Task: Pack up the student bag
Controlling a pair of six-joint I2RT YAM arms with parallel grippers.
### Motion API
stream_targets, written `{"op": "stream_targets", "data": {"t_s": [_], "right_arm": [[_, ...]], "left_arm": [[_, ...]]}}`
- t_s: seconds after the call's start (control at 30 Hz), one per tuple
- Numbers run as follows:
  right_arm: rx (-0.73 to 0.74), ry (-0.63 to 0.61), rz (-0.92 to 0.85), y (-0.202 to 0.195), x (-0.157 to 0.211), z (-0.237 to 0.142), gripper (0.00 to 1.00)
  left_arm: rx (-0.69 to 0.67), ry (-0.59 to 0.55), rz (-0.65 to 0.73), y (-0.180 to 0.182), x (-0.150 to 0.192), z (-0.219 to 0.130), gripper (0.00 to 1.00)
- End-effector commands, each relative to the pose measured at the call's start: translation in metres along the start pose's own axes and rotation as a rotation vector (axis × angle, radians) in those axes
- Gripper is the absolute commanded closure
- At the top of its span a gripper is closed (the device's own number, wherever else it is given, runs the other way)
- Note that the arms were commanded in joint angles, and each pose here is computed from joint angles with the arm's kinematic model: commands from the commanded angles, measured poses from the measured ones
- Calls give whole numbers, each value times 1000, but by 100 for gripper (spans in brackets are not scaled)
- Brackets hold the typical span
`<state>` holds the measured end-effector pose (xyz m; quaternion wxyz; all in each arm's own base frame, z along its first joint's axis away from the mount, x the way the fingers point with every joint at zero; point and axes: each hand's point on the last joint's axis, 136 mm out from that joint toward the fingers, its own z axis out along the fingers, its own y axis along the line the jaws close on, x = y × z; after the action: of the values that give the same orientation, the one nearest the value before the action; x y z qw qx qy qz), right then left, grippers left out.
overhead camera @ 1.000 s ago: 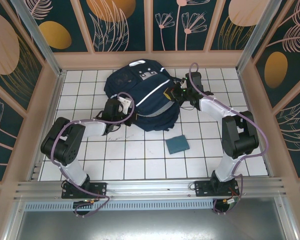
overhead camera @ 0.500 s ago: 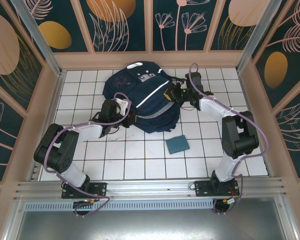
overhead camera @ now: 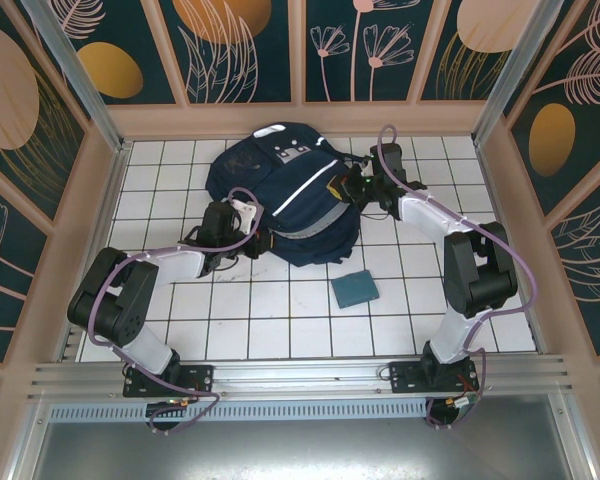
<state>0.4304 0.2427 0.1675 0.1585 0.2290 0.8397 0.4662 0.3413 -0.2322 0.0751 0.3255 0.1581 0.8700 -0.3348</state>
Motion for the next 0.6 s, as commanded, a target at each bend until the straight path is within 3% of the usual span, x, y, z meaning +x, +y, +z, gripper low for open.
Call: {"op": "stream_targets", "data": {"t_s": [0.0, 0.13, 0.43, 0.57], "right_arm": [[-79, -56, -73, 34, -13, -7, 100], [-80, -60, -73, 31, -11, -3, 100], [-94, -49, -48, 24, 3, 13, 100], [-85, -37, -49, 20, 13, 20, 100]], "left_arm": [[19, 29, 6, -7, 10, -7, 91], [50, 25, -12, -18, 11, -14, 100], [133, 47, 46, -69, 28, -11, 100], [169, 13, 30, -87, 20, -4, 100]]}}
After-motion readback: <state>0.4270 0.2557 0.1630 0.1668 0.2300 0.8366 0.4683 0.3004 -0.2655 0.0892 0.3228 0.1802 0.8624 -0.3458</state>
